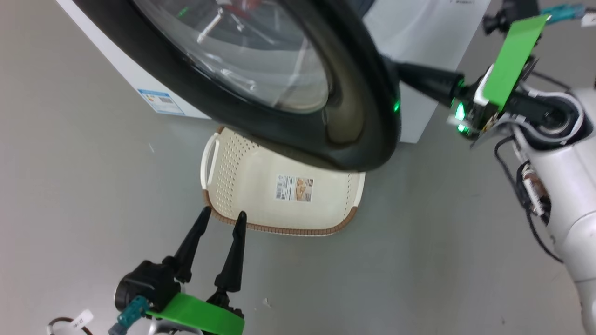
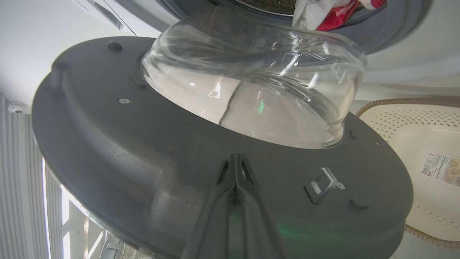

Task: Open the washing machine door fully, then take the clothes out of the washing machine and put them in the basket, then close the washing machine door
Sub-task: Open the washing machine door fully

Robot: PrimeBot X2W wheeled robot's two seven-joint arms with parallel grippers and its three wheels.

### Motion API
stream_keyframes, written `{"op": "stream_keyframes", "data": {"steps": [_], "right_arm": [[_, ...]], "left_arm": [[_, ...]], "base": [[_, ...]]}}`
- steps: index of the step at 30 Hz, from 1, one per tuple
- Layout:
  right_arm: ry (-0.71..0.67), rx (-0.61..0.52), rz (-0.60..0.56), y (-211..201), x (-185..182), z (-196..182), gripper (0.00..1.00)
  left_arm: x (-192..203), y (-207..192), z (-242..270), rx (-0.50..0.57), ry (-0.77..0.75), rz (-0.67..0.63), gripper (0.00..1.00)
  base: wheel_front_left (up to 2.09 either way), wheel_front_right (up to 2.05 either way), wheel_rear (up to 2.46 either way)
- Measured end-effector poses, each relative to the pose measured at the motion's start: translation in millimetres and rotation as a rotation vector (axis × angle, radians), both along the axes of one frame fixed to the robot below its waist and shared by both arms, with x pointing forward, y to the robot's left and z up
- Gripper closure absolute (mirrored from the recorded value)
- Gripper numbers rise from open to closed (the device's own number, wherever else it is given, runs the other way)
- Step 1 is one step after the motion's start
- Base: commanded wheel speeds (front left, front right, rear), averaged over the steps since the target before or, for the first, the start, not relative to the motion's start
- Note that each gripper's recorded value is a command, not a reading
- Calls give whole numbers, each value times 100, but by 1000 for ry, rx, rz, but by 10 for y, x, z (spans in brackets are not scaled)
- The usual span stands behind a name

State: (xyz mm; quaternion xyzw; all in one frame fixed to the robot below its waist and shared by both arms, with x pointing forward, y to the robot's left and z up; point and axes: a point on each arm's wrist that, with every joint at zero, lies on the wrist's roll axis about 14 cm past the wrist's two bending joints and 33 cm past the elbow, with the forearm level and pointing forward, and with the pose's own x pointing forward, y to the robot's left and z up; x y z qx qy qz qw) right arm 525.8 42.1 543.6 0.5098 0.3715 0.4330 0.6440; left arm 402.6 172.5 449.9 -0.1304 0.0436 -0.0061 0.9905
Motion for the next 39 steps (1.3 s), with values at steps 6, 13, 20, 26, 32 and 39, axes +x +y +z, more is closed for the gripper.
{"op": "stream_keyframes", "data": {"steps": [6, 13, 20, 26, 32, 39], "right_arm": [[2, -6, 69, 146, -353, 20, 100], [10, 2, 147, 329, -725, 21, 100], [26, 14, 231, 548, -1048, -2, 100], [31, 17, 329, 785, -1379, 5, 100], [32, 28, 416, 981, -1682, 45, 100], [23, 29, 473, 1123, -1897, 89, 100]], "left_arm": [[-169, 37, 85, -4, -15, 20, 0], [-379, 125, 164, -5, -31, 55, 0], [-585, 275, 243, 2, -50, 112, 0], [-775, 420, 286, 9, -62, 167, 0], [-924, 528, 355, 17, -83, 214, 0], [-1106, 653, 369, 26, -88, 268, 0]], "base": [[0, 0, 0], [0, 0, 0], [0, 0, 0], [0, 0, 0], [0, 0, 0], [0, 0, 0]]}}
